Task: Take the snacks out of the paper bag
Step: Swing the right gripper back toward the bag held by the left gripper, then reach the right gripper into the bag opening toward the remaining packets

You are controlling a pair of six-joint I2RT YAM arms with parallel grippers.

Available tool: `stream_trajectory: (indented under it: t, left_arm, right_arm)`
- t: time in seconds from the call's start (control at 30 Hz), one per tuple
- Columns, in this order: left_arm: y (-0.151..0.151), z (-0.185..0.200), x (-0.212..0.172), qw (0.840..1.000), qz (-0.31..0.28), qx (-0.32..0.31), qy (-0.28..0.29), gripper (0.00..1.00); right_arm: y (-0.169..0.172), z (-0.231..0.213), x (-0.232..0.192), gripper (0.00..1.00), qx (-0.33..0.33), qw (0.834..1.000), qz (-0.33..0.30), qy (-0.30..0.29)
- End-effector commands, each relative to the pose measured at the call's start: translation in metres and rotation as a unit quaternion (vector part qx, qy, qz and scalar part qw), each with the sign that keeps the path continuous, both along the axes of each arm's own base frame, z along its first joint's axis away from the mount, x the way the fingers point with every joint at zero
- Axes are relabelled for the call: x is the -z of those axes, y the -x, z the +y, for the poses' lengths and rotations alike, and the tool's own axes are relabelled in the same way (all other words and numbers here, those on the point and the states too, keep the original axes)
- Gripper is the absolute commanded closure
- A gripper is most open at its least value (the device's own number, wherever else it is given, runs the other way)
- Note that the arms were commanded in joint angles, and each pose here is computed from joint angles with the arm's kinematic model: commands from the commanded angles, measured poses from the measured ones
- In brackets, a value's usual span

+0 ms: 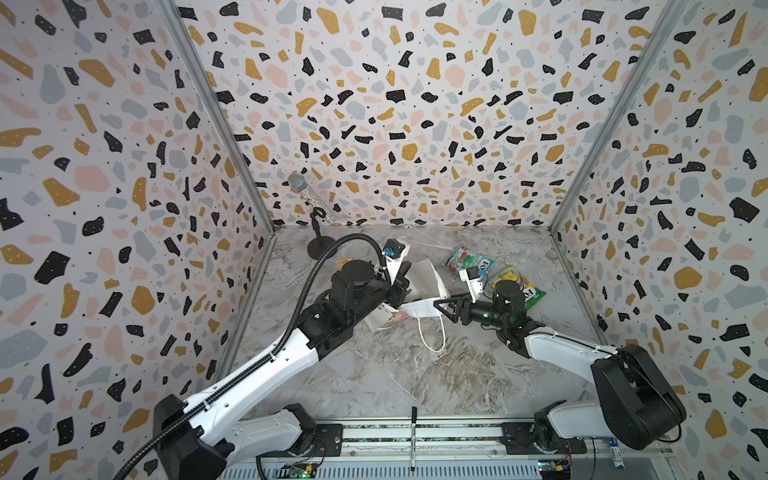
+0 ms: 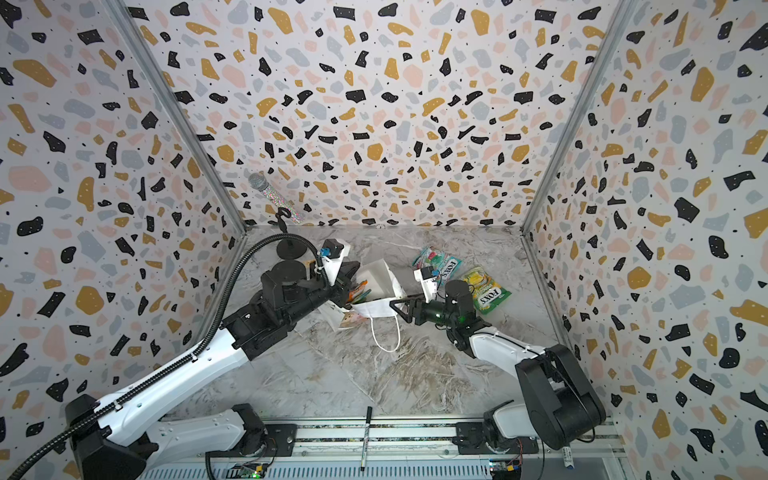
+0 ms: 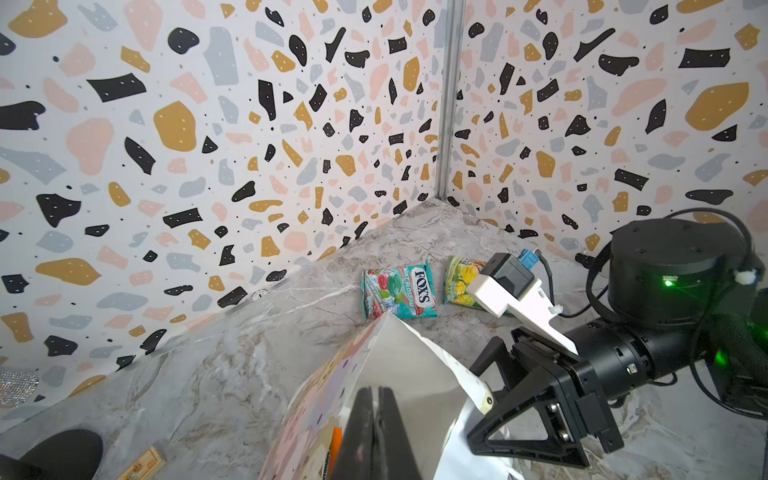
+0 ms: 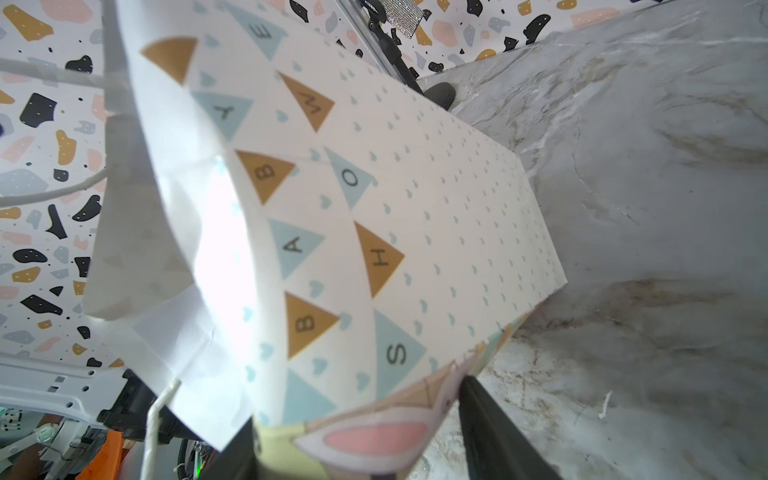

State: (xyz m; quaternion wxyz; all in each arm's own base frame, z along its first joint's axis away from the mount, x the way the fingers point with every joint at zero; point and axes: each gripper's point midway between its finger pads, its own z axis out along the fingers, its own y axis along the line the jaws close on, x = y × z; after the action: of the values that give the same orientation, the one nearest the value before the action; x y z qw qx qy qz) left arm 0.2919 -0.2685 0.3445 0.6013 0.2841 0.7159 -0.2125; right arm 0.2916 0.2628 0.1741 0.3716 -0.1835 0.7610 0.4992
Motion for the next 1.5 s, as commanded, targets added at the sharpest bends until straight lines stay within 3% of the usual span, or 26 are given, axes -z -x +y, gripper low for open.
stream_trajectory:
  t: [0.0, 0.2, 0.47, 0.87, 1.0, 1.17, 1.47]
  left_arm:
    - [0.007, -0.004, -0.021, 0.999, -0.037, 0.020, 0.022, 1.00]
    - [0.007, -0.007, -0.025, 0.999, -0.041, 0.029, 0.014, 1.00]
    - [0.003, 0.000, -0.017, 0.999, -0.025, 0.012, -0.043, 1.00]
    - [0.041, -0.036, 0.013, 0.984, 0.061, 0.160, -0.055, 1.00]
    - [0.032, -0.031, 0.029, 0.986, 0.074, 0.129, -0.070, 1.00]
    - [0.010, -0.008, 0.044, 0.991, 0.069, 0.043, -0.107, 1.00]
    - [-0.012, 0.026, 0.055, 0.984, 0.039, -0.061, -0.162, 1.00]
  right_arm:
    - [0.006, 0.004, 0.014, 0.37, 0.004, 1.000, 0.020, 0.006]
    - [0.007, -0.005, 0.012, 0.39, 0.039, 0.999, 0.021, -0.004]
    - [0.001, -0.032, 0.016, 0.38, 0.122, 0.991, 0.025, 0.048]
    - [0.017, -0.048, 0.062, 0.38, 0.138, 0.983, 0.080, 0.092]
    - [0.022, -0.041, 0.069, 0.39, 0.122, 0.985, 0.090, 0.086]
    - [0.025, -0.021, 0.077, 0.39, 0.103, 0.987, 0.101, 0.071]
    - [0.017, 0.030, 0.078, 0.41, 0.075, 0.992, 0.099, 0.030]
